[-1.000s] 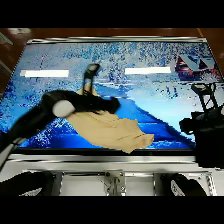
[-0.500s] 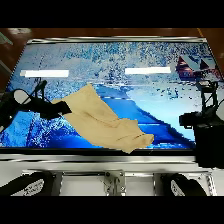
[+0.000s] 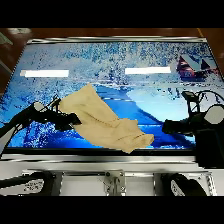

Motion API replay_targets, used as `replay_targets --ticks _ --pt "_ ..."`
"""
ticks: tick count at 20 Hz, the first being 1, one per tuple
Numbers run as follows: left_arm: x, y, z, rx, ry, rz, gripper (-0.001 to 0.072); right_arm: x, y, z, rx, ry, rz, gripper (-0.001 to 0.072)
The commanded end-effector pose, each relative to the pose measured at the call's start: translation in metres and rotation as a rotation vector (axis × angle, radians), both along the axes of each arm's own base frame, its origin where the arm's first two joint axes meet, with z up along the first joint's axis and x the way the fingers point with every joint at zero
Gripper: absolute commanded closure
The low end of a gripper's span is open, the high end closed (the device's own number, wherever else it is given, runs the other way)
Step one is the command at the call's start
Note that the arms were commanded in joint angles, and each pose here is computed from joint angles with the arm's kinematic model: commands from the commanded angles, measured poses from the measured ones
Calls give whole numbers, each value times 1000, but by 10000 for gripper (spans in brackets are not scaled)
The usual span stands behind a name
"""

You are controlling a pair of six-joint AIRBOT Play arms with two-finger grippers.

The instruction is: Fold the shirts.

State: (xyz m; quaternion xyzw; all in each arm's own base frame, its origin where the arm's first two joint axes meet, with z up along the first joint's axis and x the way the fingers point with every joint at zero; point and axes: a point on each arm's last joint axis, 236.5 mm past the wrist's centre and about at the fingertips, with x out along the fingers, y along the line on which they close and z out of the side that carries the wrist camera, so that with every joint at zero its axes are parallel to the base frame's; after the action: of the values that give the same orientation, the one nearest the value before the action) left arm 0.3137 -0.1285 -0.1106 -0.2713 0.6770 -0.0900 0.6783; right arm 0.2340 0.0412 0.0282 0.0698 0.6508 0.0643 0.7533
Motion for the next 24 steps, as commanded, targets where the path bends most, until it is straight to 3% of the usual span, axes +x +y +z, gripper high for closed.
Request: replay_targets --ticks 1,2,3,4,5,11,16,17,18,19,20,24 --pt "-1 -5 -11 -19 2 -27 0 -16 27 -19 121 72 -23 20" --pt "2 -4 -12 -15 -7 -19 13 -20 31 -26 141 91 -32 20" --pt "5 -4 -11 -18 -17 -6 192 -25 36 -36 160 111 -44 20" --pt "9 -7 -9 -32 -24 11 475 -30 38 -45 174 130 -60 20" --pt "11 -10 -7 -49 -36 10 647 -34 40 -56 185 146 -85 20" --pt "15 -25 15 -119 -104 -41 666 -18 75 -102 387 103 -300 20" --pt "24 -25 58 -118 -241 -66 666 11 76 -126 426 75 -410 46" --pt "25 -25 65 -118 -263 -68 667 15 77 -131 439 79 -432 136" --pt "26 -25 72 -118 -283 -69 666 17 79 -135 451 86 -443 300" --pt "27 -25 78 -119 -299 -69 667 19 82 -136 468 92 -454 610" --pt "29 -25 85 -117 -322 -70 667 23 83 -131 477 74 -441 647" --pt "76 -19 187 -94 -639 -55 668 57 96 -50 480 -183 -59 648"
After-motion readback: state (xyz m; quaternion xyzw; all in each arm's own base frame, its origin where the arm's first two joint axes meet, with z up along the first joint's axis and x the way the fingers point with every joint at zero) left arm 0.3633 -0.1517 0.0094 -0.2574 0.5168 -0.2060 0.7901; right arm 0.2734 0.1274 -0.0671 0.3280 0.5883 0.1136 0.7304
